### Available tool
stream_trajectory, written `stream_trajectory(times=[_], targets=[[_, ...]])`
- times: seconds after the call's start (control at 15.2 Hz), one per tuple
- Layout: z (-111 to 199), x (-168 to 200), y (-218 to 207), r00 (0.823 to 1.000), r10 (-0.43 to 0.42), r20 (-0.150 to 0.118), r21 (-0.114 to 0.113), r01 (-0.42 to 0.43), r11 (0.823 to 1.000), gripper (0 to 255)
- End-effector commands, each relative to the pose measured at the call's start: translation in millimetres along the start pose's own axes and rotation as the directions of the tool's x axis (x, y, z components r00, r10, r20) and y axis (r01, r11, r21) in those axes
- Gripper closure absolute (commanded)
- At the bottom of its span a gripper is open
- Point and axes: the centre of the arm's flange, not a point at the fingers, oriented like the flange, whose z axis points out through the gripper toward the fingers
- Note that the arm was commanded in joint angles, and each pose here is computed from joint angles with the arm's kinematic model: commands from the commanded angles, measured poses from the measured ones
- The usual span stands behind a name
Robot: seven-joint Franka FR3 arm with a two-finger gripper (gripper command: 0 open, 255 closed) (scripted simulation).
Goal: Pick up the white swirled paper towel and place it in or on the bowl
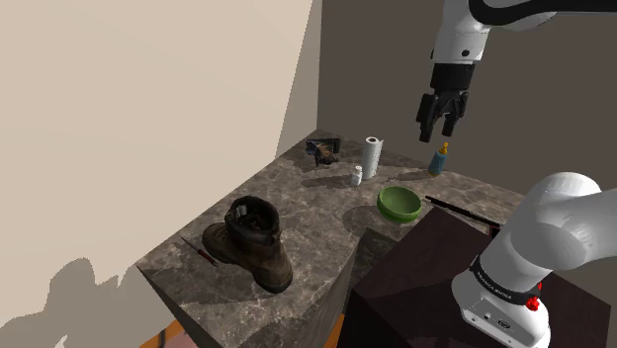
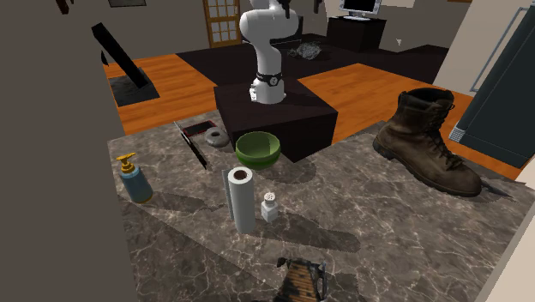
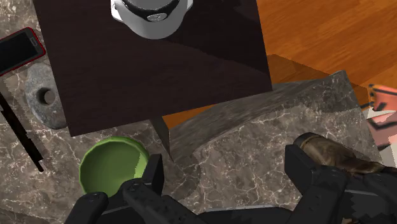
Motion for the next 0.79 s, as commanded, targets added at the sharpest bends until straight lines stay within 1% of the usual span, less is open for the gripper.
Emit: stream_trajectory(times=[0.0, 0.73], targets=[[0.0, 0.0, 0.0, 1.000, 0.000, 0.000, 0.000, 0.000, 1.000, 0], [41.0, 115.7, 76.4, 1.000, -0.021, 0.010, -0.021, 0.021, 1.000, 0]])
